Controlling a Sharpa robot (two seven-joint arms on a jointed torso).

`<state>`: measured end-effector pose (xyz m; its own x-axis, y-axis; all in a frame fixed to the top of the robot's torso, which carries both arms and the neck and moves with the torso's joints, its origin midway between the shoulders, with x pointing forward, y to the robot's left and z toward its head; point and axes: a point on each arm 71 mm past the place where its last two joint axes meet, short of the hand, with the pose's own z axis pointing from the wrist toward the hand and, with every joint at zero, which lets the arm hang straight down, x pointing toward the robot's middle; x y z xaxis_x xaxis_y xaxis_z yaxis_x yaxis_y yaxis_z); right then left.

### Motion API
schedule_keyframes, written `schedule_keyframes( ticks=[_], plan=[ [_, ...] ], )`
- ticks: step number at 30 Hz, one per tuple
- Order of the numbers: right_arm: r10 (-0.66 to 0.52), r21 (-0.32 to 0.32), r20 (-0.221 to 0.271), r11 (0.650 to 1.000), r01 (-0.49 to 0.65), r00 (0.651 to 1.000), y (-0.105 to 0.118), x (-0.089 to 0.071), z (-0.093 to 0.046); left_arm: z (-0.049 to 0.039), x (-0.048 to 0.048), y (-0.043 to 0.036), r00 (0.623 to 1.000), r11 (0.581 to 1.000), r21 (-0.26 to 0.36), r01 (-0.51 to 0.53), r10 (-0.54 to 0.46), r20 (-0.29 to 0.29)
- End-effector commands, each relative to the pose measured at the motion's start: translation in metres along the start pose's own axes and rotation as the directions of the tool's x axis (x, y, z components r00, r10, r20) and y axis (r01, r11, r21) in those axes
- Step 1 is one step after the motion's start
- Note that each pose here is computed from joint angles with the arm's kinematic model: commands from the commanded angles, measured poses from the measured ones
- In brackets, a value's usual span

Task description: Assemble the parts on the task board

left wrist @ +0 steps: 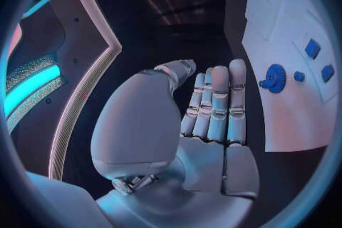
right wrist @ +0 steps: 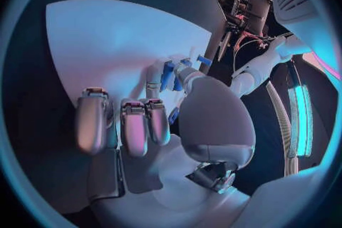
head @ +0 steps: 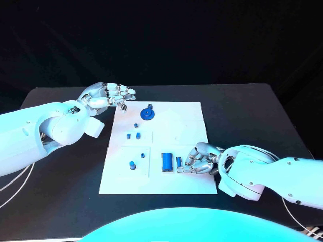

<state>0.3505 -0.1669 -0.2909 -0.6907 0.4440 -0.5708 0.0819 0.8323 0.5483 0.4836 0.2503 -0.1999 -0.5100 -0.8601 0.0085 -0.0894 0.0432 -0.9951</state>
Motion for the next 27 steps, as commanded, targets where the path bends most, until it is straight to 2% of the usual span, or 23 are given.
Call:
schedule_keyframes(
  ticks=[1, 27],
  plan=[
    [-0.027, -0.006, 0.007, 1.0, 0.028, 1.0, 0.0005, -0.0006, 0.0016, 0.0005, 0.002, -0.001, 1.0, 1.0, 0.006, 0.002, -0.002, -0.017],
    [-0.079, -0.018, 0.024, 0.997, 0.08, 0.997, 0.0028, -0.0016, 0.0051, 0.0012, 0.0026, -0.0009, 1.0, 1.0, 0.007, 0.002, -0.002, -0.019]
  ],
)
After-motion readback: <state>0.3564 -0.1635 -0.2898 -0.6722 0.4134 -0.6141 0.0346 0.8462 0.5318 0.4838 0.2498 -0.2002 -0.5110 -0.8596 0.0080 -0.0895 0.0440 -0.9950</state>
